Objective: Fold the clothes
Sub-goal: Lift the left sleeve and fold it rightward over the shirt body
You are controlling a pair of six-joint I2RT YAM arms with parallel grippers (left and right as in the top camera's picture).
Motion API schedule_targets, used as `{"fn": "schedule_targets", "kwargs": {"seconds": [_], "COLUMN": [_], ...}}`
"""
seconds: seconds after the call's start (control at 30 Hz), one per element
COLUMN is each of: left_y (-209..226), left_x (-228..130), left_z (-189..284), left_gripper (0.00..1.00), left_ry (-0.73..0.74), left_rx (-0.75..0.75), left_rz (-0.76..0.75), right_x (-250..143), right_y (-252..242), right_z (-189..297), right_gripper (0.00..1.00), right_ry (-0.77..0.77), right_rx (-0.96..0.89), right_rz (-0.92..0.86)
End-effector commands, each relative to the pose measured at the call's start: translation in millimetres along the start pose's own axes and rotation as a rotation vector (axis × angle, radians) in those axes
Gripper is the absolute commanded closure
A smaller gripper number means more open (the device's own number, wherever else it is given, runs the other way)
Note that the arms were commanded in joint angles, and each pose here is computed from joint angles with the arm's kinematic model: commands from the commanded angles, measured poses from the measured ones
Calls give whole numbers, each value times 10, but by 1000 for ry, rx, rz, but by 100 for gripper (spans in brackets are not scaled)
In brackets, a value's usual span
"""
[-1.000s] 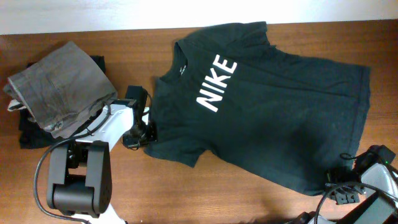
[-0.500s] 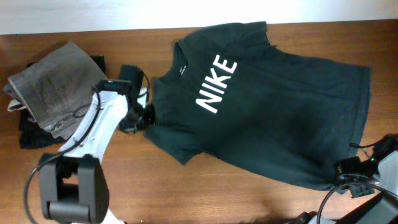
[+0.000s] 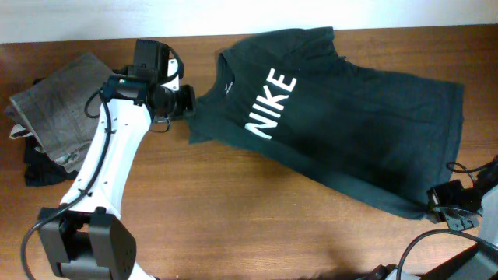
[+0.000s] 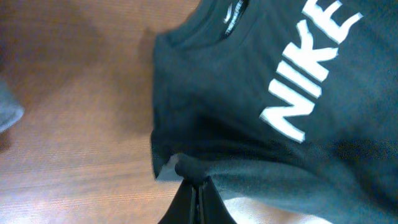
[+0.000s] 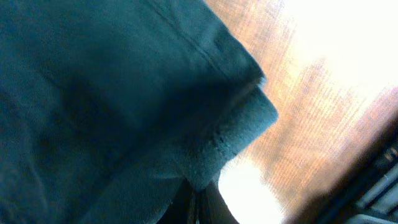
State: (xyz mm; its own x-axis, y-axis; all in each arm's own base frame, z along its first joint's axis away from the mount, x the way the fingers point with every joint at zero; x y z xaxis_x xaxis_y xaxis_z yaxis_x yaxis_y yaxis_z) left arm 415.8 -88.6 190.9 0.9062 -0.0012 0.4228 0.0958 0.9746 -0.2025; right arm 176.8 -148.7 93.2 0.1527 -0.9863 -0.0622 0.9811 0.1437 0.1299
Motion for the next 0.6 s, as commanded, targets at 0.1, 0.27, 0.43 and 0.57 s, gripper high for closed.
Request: {"fn": "schedule_targets", "kwargs": {"seconds": [0.1, 0.27, 0.43, 0.57], "left_y": [-195, -308, -374, -363], "left_x": [164, 281, 401, 484], "left_z": [-17, -226, -350, -409], "left_gripper": [100, 100, 100, 100], "left_ry": [-59, -93, -137, -170], "left_rx": [-83, -102, -115, -106], "left_rz": [-15, -46, -66, -78], "right_x": [-16, 51, 144, 215], "right_y": [353, 573, 524, 540], "right_z": [66, 79, 83, 87], "right_gripper": [96, 96, 96, 96], "right_ry": [-62, -132, -185, -220], "right_rx": [74, 127, 83, 79], "right_rz": [139, 195, 190, 189]}}
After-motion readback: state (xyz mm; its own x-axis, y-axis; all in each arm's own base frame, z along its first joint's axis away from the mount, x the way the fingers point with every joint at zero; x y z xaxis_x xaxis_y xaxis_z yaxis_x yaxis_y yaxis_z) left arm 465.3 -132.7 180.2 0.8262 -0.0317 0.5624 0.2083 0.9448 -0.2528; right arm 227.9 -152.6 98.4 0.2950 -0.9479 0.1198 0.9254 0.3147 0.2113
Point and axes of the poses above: each gripper's point midway between its finger pads, its own z axis back along the fingers, its own y axis along the line the jaws close on, x = y × z, the point moved 2 cm from there along z, back along the fingers, and after that the axes turned 6 degrees about -z, right-handed, at the moved point
